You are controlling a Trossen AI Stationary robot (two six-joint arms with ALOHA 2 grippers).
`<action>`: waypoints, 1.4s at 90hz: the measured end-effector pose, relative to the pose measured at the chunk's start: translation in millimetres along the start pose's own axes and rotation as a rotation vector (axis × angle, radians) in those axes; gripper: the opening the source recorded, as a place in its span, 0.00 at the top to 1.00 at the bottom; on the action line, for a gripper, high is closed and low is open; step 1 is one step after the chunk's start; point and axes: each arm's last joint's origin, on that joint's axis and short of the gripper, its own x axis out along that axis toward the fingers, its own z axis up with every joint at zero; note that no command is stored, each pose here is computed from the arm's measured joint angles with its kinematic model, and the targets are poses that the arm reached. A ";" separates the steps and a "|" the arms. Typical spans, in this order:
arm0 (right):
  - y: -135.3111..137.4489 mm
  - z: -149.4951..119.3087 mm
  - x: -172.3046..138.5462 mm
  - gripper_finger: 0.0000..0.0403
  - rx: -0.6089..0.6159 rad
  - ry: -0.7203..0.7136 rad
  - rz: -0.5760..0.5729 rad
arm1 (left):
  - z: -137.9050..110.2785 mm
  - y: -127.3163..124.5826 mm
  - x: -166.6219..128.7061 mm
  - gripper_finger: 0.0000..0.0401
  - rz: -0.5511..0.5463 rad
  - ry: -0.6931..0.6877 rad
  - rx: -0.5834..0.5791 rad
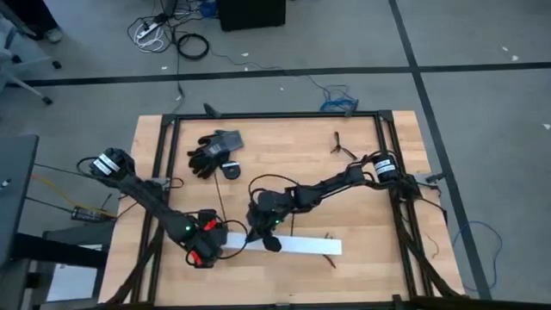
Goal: Ziptie cables
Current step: Close the white cable duct cover
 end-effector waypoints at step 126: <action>-9.1 -16.1 -5.1 1.00 0.080 0.163 -0.177 | -0.1 -1.7 0.0 0.40 -0.051 0.036 -0.219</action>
